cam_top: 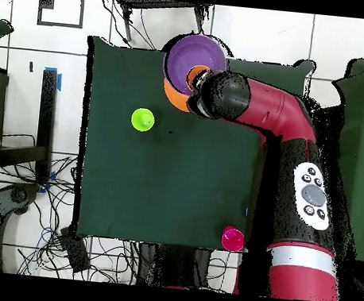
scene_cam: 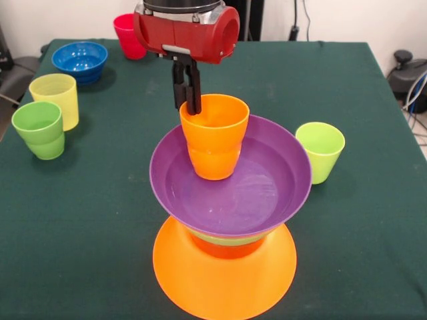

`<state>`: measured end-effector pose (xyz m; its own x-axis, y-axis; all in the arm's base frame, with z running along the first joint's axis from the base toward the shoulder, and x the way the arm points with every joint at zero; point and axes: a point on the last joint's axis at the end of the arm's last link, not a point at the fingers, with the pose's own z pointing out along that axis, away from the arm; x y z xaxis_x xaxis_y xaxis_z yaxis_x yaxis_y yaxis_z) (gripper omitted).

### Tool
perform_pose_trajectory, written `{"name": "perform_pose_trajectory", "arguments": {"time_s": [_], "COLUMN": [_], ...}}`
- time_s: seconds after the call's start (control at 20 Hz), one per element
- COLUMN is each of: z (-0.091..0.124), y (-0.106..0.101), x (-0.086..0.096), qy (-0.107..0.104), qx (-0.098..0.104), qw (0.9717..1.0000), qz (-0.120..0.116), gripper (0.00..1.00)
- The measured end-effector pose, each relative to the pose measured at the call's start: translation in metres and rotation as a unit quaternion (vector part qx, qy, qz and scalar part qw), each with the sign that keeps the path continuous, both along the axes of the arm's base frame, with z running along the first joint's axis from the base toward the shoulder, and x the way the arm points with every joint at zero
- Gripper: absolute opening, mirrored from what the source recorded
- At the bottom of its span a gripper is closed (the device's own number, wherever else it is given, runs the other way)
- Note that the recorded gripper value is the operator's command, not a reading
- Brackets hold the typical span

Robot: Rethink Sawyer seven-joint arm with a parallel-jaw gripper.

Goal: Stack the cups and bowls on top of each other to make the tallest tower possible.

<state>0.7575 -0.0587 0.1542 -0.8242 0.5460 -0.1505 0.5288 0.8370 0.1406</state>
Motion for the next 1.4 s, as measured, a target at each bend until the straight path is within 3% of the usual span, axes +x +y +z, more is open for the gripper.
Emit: {"name": "perform_pose_trajectory", "arguments": {"time_s": [0.5, 1.4], "z": [0.0023, -0.0001], "y": [-0.0014, 0.0013], "x": [0.0063, 0.0061], "qy": [-0.02, -0.018], "qx": [0.004, 0.005], "qw": [0.9997, 0.9997], "qz": [-0.012, -0.012], "gripper": [0.0, 0.0]}}
